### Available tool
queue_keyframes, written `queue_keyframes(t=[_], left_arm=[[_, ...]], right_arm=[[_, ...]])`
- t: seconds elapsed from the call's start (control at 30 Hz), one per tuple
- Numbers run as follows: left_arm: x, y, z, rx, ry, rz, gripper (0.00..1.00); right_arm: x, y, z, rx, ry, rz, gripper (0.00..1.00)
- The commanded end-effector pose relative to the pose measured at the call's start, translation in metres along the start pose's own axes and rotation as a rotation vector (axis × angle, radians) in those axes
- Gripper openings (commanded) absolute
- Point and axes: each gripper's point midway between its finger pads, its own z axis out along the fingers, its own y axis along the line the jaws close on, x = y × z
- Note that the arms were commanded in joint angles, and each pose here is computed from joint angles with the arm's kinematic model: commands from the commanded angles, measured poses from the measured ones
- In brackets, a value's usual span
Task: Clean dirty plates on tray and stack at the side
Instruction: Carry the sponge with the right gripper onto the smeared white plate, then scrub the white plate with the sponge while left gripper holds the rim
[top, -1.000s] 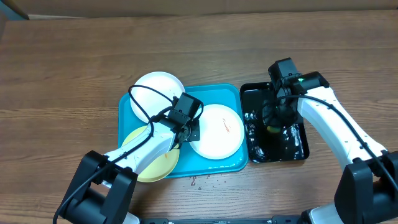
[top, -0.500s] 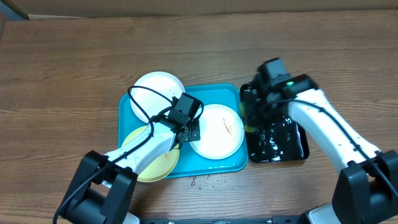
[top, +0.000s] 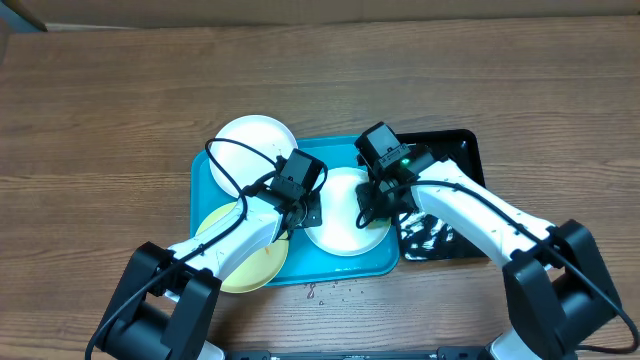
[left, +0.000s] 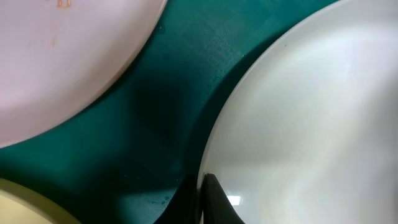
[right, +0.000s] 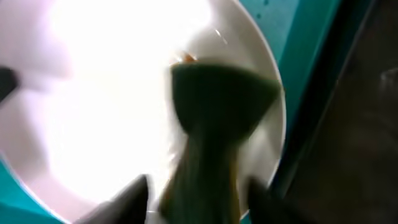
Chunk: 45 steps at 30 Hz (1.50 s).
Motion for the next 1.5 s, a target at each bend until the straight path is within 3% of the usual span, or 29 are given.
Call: queue_keyframes(t=[0.0,0.07,0.17,0.27,0.33,0.5,0.87,1.4,1.47], left_arm=[[-0.003,0.006,0.001,-0.031,-0.007,-0.029,0.05],[-0.003,0.006,0.001,-0.031,-0.008,-0.029,0.06],[-0.003,0.006,0.001,-0.031,-0.007,-0.029,0.08],[-0.003,0.006,0.001,-0.031,-0.007,-0.029,0.08],[-0.003,0.006,0.001,-0.032,-0.007,-0.029,0.08],[-0.003,0.006,0.001,-0.032,-0.007,-0.029,0.04],[-0.004,0.031,0.001,-0.073,0.023,-0.118,0.04],[-0.003,0.03,0.001,-0.069,0.027,-0.117,0.04],[-0.003,0.029,0.001,-0.064,0.027,-0.117,0.04]], right_arm=[[-0.001,-0.007,0.01,0.038,0.002,0.006,0.75],[-0.005,-0.006,0.01,0.032,-0.016,0.005,0.83],[-0.009,-0.006,0.01,0.039,-0.033,0.001,0.83],[-0.011,-0.011,0.01,0.068,-0.041,0.001,0.7],[-0.01,-0.011,0.01,0.067,-0.04,0.002,0.56],[-0.009,-0.007,0.01,0.066,-0.038,-0.007,0.44],[-0.008,-0.001,0.011,0.1,-0.054,-0.036,0.39],[-0.01,0.001,0.025,0.085,-0.105,0.018,0.34],[-0.014,0.002,0.025,0.079,-0.122,0.018,0.28]])
